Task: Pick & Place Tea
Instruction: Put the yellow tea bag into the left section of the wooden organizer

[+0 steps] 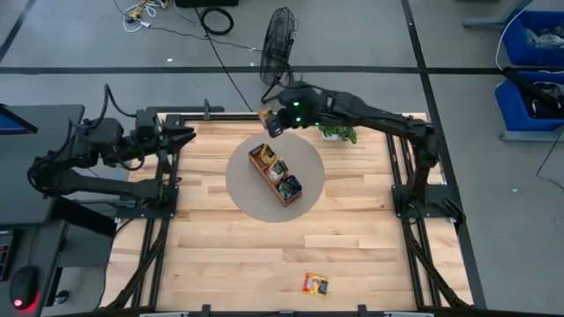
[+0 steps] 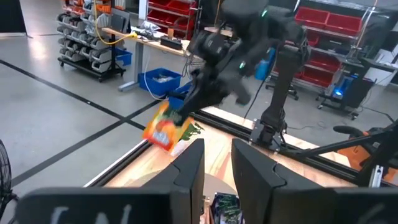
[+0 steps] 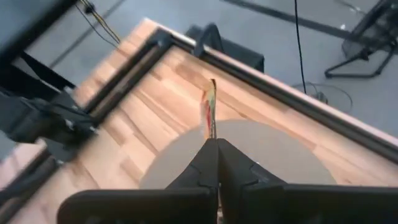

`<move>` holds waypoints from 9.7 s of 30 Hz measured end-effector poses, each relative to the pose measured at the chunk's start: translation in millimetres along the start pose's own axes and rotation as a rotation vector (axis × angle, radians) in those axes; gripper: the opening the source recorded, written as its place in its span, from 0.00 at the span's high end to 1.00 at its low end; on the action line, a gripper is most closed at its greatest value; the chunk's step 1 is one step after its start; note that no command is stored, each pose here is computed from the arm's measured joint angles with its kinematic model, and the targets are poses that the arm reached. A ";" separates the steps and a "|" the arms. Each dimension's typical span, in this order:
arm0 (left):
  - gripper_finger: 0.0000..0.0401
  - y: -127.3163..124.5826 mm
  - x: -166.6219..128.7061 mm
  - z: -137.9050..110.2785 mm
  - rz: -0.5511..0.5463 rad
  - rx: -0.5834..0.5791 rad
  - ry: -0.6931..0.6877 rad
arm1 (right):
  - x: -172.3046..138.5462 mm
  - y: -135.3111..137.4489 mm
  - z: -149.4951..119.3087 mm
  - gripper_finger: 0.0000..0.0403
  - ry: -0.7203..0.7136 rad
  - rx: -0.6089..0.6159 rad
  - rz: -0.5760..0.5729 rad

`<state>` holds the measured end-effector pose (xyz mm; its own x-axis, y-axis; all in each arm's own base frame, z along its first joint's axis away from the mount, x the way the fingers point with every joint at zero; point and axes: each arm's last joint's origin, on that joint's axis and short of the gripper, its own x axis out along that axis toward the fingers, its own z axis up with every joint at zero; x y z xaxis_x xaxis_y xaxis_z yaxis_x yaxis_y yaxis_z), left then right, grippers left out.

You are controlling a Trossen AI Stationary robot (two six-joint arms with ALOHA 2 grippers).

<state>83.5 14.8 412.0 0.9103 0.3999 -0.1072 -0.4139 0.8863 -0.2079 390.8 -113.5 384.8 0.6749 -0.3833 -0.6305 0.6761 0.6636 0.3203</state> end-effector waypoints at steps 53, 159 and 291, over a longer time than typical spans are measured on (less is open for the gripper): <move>0.79 0.2 0.2 -1.1 0.002 0.001 0.011 | 160.5 -19.1 -88.4 1.00 0.420 -0.037 -0.111; 0.79 -1.4 10.9 -7.6 0.056 -0.095 0.080 | -109.7 -75.0 -289.0 0.94 0.598 0.331 0.637; 0.79 -0.8 11.0 -24.1 -0.004 0.086 0.271 | -73.7 104.3 -407.6 0.27 0.471 -0.530 0.084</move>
<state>93.5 12.8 387.6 0.8708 0.3296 -0.3648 -0.3973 0.9088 -0.1273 291.0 245.8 176.5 0.4382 -0.0784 -0.8954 0.3122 0.9475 0.0698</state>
